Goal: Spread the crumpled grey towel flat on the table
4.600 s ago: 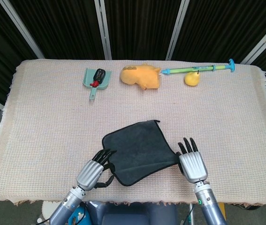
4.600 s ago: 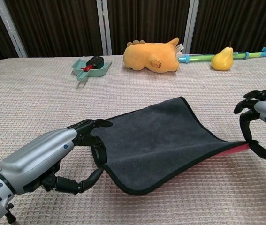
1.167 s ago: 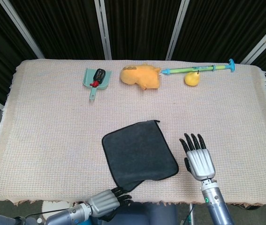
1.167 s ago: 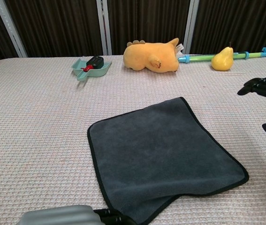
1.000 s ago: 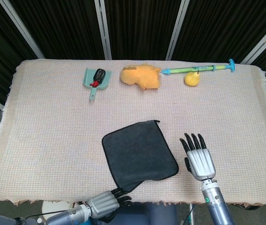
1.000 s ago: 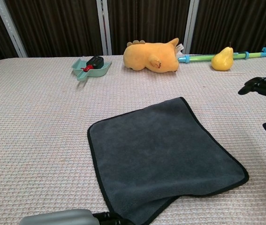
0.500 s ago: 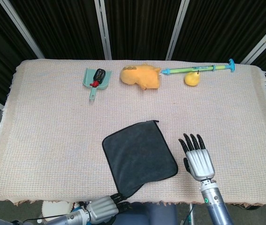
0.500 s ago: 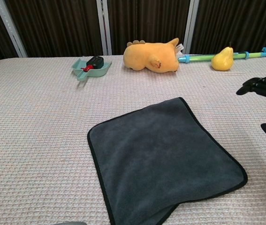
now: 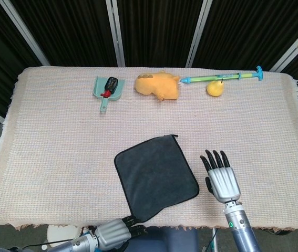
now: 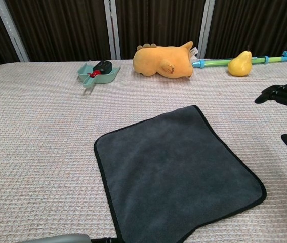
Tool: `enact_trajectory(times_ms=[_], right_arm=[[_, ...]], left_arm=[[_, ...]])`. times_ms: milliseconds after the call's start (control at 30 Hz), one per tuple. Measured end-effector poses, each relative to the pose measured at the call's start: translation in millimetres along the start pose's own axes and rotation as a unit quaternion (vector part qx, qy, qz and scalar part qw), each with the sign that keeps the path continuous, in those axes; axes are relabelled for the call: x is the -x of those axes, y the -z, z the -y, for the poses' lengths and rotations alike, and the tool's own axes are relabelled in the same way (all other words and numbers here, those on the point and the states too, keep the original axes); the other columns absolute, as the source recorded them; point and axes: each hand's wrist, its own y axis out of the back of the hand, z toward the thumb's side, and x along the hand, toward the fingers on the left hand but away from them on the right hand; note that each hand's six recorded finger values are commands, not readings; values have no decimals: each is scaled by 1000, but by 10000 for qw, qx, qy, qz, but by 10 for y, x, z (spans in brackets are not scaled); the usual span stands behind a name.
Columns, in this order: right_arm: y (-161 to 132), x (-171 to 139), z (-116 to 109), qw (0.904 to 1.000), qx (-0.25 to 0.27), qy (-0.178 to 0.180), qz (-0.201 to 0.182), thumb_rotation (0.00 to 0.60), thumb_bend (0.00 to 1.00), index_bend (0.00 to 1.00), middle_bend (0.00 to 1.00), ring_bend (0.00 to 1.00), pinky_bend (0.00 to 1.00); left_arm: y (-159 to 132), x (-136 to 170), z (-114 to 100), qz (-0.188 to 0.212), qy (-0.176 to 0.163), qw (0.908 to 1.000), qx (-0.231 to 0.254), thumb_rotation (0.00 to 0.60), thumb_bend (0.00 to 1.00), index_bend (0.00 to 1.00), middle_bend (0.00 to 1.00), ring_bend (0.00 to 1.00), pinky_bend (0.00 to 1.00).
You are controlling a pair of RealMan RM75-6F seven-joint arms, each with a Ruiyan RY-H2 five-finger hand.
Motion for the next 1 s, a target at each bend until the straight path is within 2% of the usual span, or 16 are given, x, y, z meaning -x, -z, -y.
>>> enact_trajectory(times_ms=[100, 367, 533, 767, 1000], right_arm=[[-4, 2, 2, 10000, 1, 7, -2, 600, 546, 141, 77, 0, 36], [2, 10, -7, 10000, -4, 28, 3, 600, 546, 141, 77, 0, 36], [8, 17, -16, 10000, -9, 40, -3, 600, 546, 141, 77, 0, 36], [-6, 25, -19, 10000, 2, 45, -30, 600, 546, 141, 77, 0, 36], [7, 34, -12, 10000, -13, 37, -21, 600, 545, 141, 77, 0, 36]], left_arm=[[-11, 8, -54, 27, -157, 9999, 53, 600, 672, 58, 16, 0, 65], [25, 52, -256, 90, -713, 9972, 192, 600, 660, 35, 12, 0, 62], [278, 69, -402, -222, -1028, 9944, 57, 600, 660, 36, 12, 0, 62], [707, 44, -528, -826, -1087, 9905, -184, 600, 660, 46, 12, 0, 62], [1003, -8, -626, -1212, -1038, 9860, -489, 600, 660, 51, 14, 0, 62]])
